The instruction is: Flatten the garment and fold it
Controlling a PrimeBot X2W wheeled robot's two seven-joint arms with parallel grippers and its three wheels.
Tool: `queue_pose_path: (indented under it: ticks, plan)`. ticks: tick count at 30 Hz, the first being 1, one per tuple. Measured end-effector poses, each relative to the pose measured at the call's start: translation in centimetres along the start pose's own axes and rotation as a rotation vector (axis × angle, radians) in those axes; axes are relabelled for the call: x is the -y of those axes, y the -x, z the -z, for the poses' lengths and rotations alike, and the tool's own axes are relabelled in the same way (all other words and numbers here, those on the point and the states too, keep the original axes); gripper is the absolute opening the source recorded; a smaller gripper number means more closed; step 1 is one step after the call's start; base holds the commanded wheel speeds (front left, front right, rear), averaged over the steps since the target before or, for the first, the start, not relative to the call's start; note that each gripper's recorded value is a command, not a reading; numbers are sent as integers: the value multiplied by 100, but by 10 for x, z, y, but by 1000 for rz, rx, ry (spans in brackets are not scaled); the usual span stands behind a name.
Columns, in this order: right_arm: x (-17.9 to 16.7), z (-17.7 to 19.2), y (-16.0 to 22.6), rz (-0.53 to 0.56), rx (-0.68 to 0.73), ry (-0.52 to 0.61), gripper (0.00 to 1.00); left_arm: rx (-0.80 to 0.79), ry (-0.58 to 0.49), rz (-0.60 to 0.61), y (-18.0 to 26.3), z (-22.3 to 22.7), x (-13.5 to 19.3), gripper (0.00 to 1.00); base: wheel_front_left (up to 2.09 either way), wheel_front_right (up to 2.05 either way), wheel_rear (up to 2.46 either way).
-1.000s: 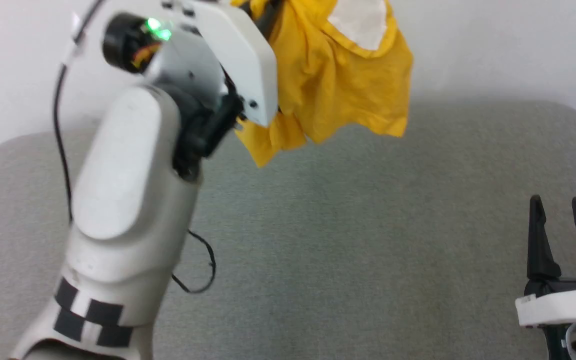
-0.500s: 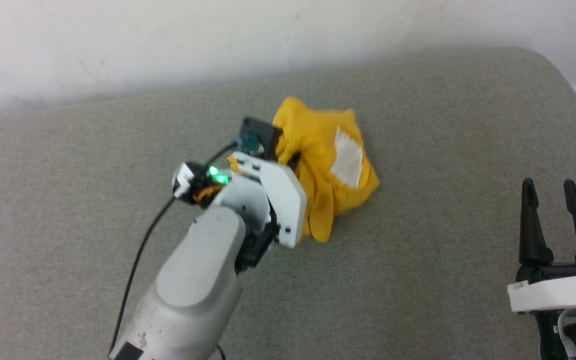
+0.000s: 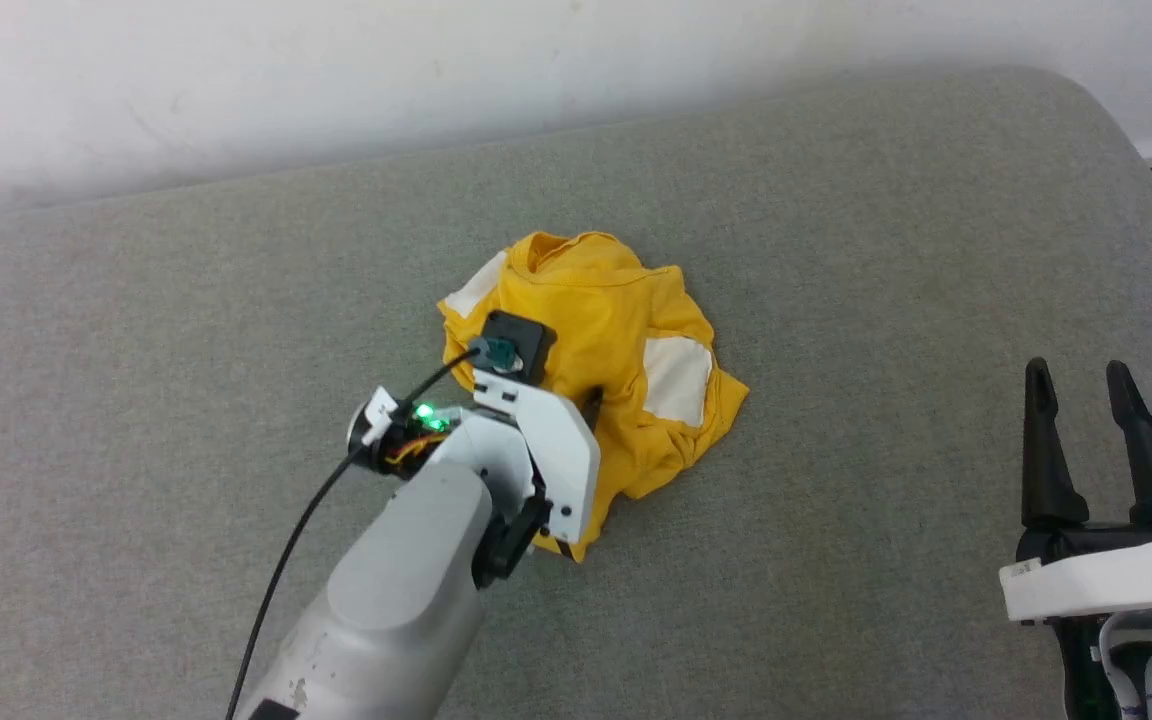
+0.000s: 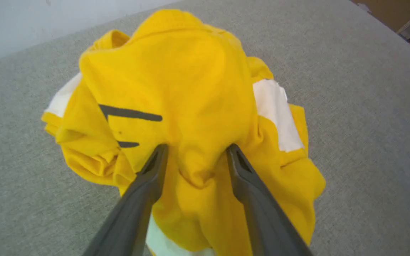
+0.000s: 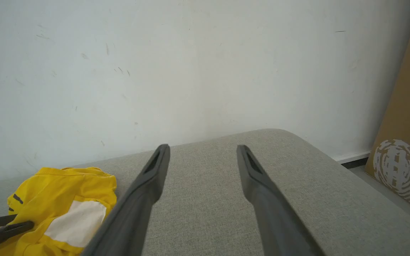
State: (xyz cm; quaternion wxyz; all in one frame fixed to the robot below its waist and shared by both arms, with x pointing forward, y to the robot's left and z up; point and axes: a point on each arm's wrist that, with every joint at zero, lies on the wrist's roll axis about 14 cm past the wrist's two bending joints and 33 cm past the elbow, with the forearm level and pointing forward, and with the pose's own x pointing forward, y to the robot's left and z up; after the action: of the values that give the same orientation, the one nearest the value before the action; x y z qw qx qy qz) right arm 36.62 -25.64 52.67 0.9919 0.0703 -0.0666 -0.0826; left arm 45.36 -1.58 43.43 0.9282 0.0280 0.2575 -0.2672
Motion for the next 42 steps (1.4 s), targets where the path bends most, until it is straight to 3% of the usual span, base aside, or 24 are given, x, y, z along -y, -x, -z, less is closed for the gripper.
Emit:
queue_pose_path:
  ticks: [10, 14, 17, 22, 26, 37, 42]
  plan:
    - [-3, -13, 7, -12, 33, -13, 100, 357, 93, -9, 38, -99, -8, 100, 0, 0, 0]
    - [-4, -18, 15, -19, 37, -16, 100, 589, 89, -50, 84, -149, -28, 100, 0, 0, 0]
    - [-6, -24, 19, -28, 48, -16, 100, 711, 85, -115, 122, -161, -51, 100, 0, 0, 0]
    - [-11, -28, 24, -46, 50, -17, 100, 801, 63, -276, 175, -143, -89, 100, 0, 0, 0]
    - [-15, -27, 26, -58, 39, -17, 100, 805, 44, -357, 199, -115, -97, 100, 0, 0, 0]
    - [-17, -16, 28, -66, 0, -22, 100, 660, 159, -454, 204, -13, -87, 100, 0, 0, 0]
    - [-14, -4, 31, -54, -37, -30, 100, 639, 215, -488, 203, 8, -87, 100, 0, 0, 0]
